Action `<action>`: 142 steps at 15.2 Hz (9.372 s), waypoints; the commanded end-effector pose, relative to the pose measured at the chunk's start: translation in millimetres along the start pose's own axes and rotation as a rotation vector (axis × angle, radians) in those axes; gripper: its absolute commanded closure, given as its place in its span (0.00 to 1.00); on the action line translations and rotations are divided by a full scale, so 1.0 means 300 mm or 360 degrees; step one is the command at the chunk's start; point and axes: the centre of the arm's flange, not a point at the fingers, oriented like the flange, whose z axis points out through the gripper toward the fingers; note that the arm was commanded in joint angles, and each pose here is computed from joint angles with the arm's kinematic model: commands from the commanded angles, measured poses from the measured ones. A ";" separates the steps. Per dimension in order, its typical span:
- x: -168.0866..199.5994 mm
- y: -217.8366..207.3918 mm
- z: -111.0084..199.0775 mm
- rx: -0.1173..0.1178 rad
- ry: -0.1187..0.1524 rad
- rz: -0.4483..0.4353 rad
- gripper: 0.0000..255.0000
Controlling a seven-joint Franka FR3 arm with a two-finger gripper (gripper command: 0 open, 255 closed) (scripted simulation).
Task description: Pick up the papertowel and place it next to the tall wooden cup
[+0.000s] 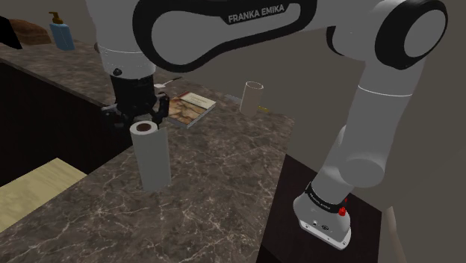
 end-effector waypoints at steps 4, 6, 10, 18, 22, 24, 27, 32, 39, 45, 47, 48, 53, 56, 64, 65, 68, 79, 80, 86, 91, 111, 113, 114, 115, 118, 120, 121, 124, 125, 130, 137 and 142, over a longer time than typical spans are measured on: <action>0.003 0.006 -0.088 0.0000 -0.0001 0.0000 1.00; 0.005 0.008 -0.124 0.0000 -0.0001 0.0000 1.00; 0.009 0.012 -0.194 0.0000 -0.0001 0.0000 1.00; 0.017 0.020 -0.334 0.0000 -0.0001 0.0000 1.00; 0.021 0.024 -0.404 0.0000 -0.0001 0.0000 1.00; 0.023 0.026 -0.439 0.0000 -0.0001 0.0000 1.00; 0.026 0.029 -0.492 0.0000 -0.0001 0.0000 1.00; 0.031 0.034 -0.580 0.0000 -0.0001 0.0000 1.00; 0.038 0.040 -0.698 0.0000 -0.0001 0.0000 1.00; 0.047 0.304 -0.684 0.0000 -0.0001 0.0000 1.00; 0.050 0.392 -0.679 0.0000 -0.0001 0.0000 1.00; 0.052 0.436 -0.676 0.0000 -0.0001 0.0000 1.00; 0.060 0.655 -0.664 0.0000 -0.0001 0.0000 1.00; 0.064 0.787 -0.657 0.0000 -0.0001 0.0000 1.00; 0.077 1.138 -0.638 0.0000 -0.0001 0.0000 1.00; 0.078 1.182 -0.635 0.0000 -0.0001 0.0000 1.00; 0.083 1.314 -0.628 0.0000 -0.0001 0.0000 1.00; 0.100 1.797 -0.602 0.0000 -0.0001 0.0000 1.00; 0.102 1.841 -0.599 0.0000 -0.0001 0.0000 1.00; 0.111 2.104 -0.585 0.0000 -0.0001 0.0000 1.00; 0.119 2.324 -0.573 0.0000 -0.0001 0.0000 1.00; 0.120 2.668 -0.342 0.0000 -0.0001 0.0000 1.00; 0.118 2.666 -0.307 0.0000 -0.0001 0.0000 1.00; 0.117 2.665 -0.290 0.0000 -0.0001 0.0000 1.00; 0.116 2.664 -0.272 0.0000 -0.0001 0.0000 1.00; 0.113 2.661 -0.220 0.0000 -0.0001 0.0000 1.00; 0.111 2.659 -0.185 0.0000 -0.0001 0.0000 1.00; 0.110 2.658 -0.167 0.0000 -0.0001 0.0000 1.00; 0.107 2.655 -0.114 0.0000 -0.0001 0.0000 1.00; 0.106 2.654 -0.097 0.0000 -0.0001 0.0000 1.00; 0.101 2.649 -0.009 0.0000 -0.0001 0.0000 1.00; 0.094 2.643 0.114 0.0000 -0.0001 0.0000 1.00; 0.089 2.638 0.201 0.0000 -0.0001 0.0000 1.00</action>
